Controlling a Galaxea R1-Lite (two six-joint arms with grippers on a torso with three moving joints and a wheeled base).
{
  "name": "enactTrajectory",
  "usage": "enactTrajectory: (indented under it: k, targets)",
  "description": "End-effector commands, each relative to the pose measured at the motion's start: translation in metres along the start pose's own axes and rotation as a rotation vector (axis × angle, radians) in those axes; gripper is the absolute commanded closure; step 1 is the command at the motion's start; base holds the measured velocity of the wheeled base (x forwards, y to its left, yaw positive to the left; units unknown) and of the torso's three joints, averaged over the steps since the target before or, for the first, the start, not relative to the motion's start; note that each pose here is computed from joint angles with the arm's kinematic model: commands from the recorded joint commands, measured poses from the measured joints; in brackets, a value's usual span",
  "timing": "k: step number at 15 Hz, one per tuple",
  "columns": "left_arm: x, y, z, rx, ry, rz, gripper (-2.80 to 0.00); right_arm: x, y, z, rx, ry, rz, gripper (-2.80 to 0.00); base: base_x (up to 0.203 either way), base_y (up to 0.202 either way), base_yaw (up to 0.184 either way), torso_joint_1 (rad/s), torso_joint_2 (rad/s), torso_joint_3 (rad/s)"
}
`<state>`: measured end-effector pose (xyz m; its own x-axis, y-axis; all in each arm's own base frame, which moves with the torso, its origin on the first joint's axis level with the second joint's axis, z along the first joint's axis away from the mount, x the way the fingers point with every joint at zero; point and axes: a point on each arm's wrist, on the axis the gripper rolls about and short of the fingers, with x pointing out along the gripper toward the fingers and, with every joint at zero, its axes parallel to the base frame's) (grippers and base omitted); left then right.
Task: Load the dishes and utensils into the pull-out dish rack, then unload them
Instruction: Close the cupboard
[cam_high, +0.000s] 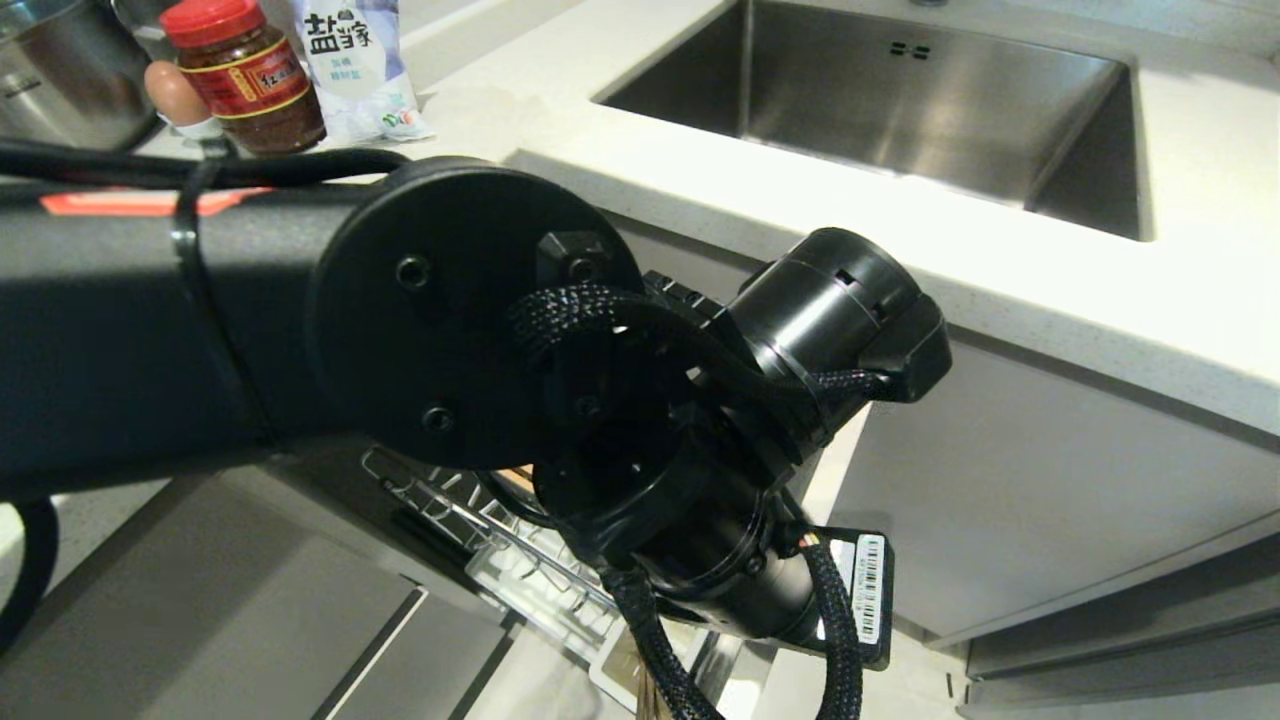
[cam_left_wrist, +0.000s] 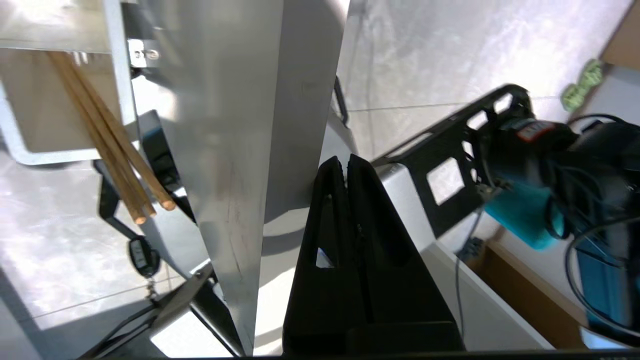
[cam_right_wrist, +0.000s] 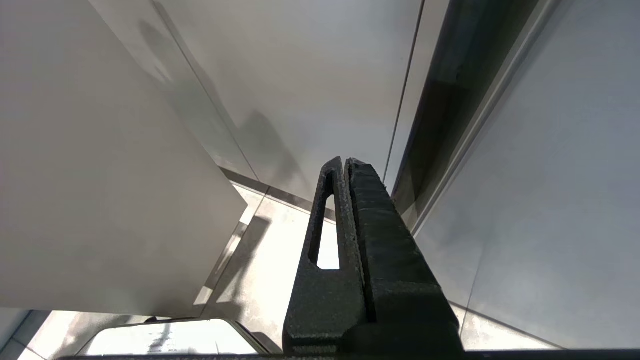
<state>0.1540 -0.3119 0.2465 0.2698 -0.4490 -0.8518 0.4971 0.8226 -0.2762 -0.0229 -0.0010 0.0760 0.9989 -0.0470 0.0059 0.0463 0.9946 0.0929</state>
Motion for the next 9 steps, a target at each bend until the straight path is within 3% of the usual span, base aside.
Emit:
enactTrajectory:
  k: [1,9]
  targets:
    - [-0.003,0.001,0.0,-0.004,-0.013,0.017,0.0,0.0,0.0,0.0,0.001,-0.005,-0.001,0.0,0.0,0.0,0.0,0.0,0.0,0.0]
    - [-0.018,0.017,0.007,0.0,-0.125,0.136,0.0,0.0,0.0,0.0,0.001,-0.005,0.0,0.0,0.0,0.0,0.0,0.0,0.0,0.0]
